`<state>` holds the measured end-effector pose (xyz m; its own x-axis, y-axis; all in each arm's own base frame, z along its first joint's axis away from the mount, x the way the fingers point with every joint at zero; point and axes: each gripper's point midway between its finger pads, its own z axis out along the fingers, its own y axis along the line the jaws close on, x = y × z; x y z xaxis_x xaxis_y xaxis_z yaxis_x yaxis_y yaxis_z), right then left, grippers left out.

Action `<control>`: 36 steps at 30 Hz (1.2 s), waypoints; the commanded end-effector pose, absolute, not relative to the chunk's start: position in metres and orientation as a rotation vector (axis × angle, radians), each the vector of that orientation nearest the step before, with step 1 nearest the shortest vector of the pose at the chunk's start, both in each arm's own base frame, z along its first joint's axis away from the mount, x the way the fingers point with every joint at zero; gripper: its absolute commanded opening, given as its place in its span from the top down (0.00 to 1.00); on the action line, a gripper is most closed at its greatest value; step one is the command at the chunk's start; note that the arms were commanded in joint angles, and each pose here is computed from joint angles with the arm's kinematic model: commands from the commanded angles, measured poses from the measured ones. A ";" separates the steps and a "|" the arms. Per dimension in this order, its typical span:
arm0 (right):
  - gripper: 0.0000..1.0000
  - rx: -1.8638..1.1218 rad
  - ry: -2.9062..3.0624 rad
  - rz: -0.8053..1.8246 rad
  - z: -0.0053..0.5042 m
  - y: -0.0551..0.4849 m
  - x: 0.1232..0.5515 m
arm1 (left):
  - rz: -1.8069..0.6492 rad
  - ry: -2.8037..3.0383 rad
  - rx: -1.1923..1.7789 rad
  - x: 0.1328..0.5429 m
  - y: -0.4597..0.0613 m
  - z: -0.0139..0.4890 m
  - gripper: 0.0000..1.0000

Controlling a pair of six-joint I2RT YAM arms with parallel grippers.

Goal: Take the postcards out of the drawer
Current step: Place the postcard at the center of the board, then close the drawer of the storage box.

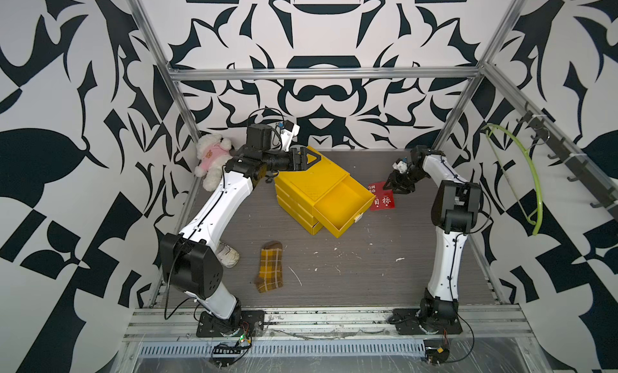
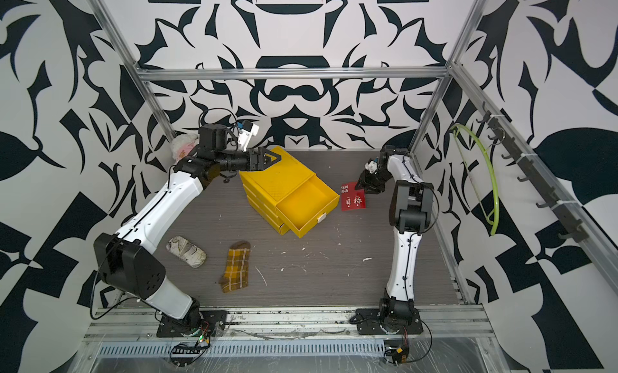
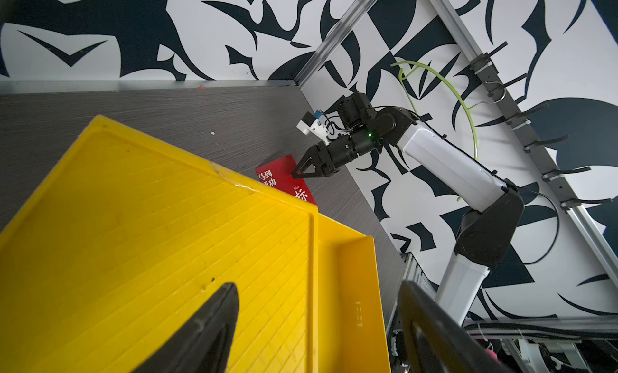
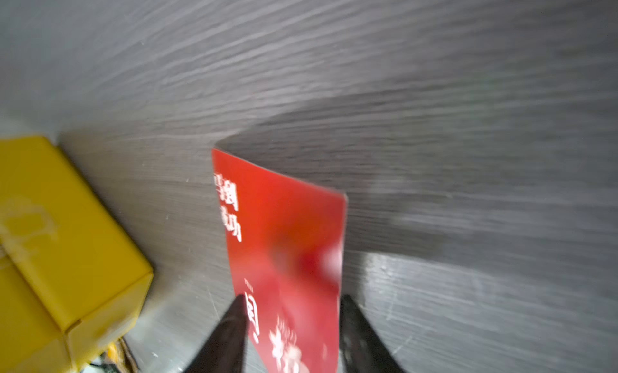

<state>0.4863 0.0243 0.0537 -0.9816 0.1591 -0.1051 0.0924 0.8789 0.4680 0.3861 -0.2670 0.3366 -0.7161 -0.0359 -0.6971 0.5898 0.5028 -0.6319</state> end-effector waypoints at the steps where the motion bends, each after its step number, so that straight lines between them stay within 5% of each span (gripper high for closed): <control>1: 0.39 0.198 2.854 0.603 0.078 0.014 0.497 | -1.204 2.103 0.451 0.386 -0.265 0.332 0.20; 10: 0.34 0.263 2.744 0.374 0.134 -0.010 0.491 | -1.110 2.104 0.461 0.394 -0.259 0.329 0.19; 19: 0.35 0.290 2.555 0.398 0.197 0.012 0.437 | -0.986 2.164 0.383 0.424 -0.241 0.314 0.18; 24: 0.42 0.192 2.463 0.414 0.228 0.045 0.397 | -0.916 2.226 0.364 0.434 -0.236 0.297 0.18; 29: 0.61 0.059 2.412 0.471 0.246 0.083 0.353 | -0.835 2.300 0.376 0.439 -0.230 0.278 0.19; 36: 0.61 -0.048 2.413 0.596 0.246 0.116 0.298 | -0.494 2.363 0.398 0.467 -0.199 0.259 0.16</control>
<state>0.3109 0.1056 0.2472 -0.7841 0.1124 -0.6103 -0.1609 0.9130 0.3748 0.4584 -0.2175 0.2740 -0.7176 0.0735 -0.6926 0.4340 0.8249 -0.3621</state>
